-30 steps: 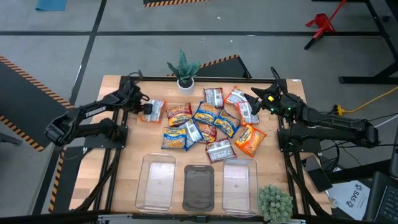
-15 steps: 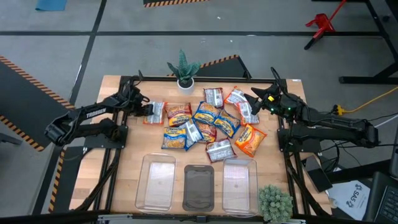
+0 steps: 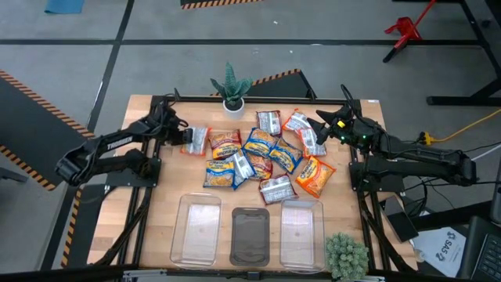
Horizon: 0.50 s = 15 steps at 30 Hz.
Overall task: Sort Maruchan noodles
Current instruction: Put the orange noodle pack into the left transparent bin
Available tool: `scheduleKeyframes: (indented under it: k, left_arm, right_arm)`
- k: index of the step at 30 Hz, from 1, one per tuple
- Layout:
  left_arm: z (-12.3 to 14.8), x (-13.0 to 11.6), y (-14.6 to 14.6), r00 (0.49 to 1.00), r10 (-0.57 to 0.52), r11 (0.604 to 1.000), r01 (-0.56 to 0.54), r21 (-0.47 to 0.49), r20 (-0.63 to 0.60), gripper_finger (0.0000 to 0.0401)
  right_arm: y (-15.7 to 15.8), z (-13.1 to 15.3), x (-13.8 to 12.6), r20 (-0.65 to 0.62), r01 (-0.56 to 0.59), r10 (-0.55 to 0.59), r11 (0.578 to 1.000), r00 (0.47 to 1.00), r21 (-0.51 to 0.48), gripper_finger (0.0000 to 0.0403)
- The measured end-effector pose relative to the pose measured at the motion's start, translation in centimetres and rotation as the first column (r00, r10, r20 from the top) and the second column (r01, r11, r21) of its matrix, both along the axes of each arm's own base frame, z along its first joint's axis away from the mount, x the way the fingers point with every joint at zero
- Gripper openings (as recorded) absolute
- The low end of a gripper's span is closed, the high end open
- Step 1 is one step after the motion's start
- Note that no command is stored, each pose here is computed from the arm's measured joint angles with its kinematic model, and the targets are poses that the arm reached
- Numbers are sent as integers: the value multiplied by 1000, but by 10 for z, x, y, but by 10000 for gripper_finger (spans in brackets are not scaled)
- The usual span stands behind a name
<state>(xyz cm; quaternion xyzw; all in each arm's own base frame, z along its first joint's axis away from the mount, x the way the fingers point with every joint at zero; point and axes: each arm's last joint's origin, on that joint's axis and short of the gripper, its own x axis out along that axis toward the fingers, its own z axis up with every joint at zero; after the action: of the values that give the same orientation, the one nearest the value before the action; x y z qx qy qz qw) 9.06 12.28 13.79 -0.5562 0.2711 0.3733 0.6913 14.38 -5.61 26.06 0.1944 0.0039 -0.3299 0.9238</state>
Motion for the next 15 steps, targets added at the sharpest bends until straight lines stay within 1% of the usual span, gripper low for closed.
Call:
scheduleKeyframes:
  k: [4, 8, 12, 15]
  left_arm:
    - [15, 1, 2, 999, 21, 999, -23, 34, 49, 59]
    - [34, 4, 3, 989, 2, 998, -11, 58, 146, 58]
    - [60, 9, 0, 971, -69, 993, 45, 109, 228, 58]
    - [81, 12, -7, 954, -139, 985, 105, 135, 265, 57]
  right_arm:
    - [0, 0, 0, 0, 0, 0, 1000, 1000, 0, 298]
    - [0, 0, 0, 0, 0, 0, 1000, 1000, 0, 298]
    - [0, 0, 0, 0, 0, 0, 1000, 1000, 0, 298]
    - [0, 0, 0, 0, -1, 1, 1000, 1000, 0, 298]
